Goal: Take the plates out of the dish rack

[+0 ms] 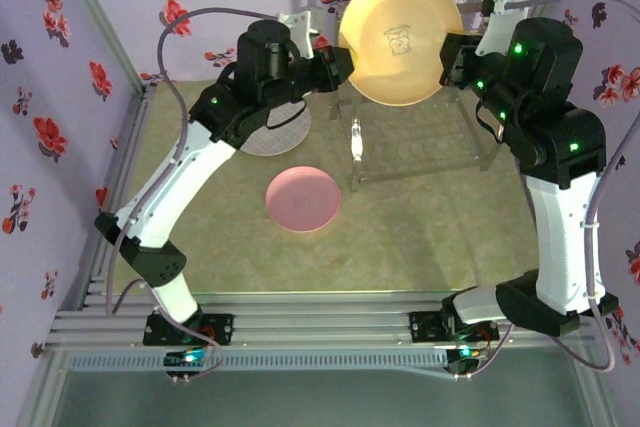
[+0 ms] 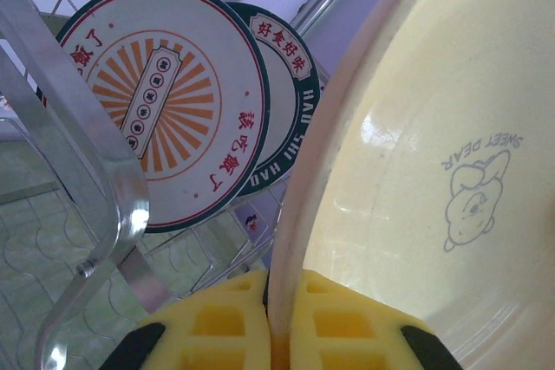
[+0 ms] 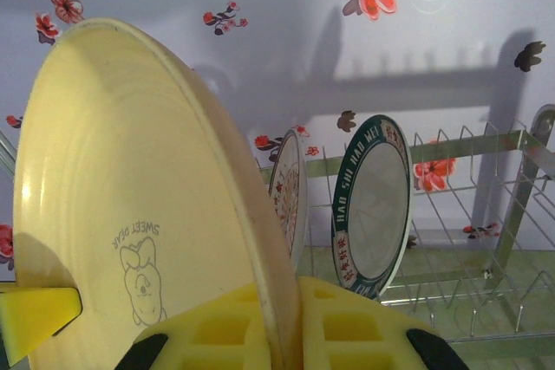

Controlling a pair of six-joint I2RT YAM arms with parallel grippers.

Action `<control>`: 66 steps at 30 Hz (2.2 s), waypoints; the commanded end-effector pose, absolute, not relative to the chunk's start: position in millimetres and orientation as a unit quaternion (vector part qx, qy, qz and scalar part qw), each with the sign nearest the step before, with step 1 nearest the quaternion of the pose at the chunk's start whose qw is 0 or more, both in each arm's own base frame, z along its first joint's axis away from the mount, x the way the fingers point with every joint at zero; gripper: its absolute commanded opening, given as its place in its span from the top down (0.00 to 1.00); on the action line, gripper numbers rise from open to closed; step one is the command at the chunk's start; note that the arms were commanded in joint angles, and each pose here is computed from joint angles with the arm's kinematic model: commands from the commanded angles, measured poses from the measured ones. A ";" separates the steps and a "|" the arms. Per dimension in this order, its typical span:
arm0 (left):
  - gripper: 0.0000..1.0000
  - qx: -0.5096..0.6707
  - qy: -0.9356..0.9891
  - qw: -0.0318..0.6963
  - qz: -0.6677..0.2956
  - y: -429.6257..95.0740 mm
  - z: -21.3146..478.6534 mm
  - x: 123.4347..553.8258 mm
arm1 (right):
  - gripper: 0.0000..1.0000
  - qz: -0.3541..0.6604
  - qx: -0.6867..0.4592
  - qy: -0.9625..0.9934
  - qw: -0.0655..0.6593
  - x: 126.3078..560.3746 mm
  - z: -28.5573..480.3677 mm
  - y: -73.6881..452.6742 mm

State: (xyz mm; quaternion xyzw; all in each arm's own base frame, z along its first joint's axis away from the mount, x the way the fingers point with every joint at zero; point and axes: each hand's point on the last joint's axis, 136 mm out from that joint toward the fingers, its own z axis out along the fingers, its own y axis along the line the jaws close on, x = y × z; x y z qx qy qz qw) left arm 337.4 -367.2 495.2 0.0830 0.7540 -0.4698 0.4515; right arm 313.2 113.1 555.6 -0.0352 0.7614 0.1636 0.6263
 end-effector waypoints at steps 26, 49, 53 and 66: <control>1.00 -0.026 0.813 0.398 -0.425 -233.9 432.6 305.3 | 0.25 0.200 -0.147 0.742 0.623 302.1 556.0 147.4; 1.00 -0.146 0.929 0.179 -0.290 -190.7 153.4 289.4 | 0.21 0.208 -0.330 0.809 0.441 261.2 440.2 196.1; 1.00 -0.146 0.935 0.161 -0.280 -192.7 132.7 290.0 | 0.20 0.174 -0.366 0.814 0.415 253.9 423.9 201.8; 1.00 -0.157 0.949 0.124 -0.244 -189.1 88.3 288.6 | 0.20 0.146 -0.383 0.812 0.416 255.8 421.0 207.9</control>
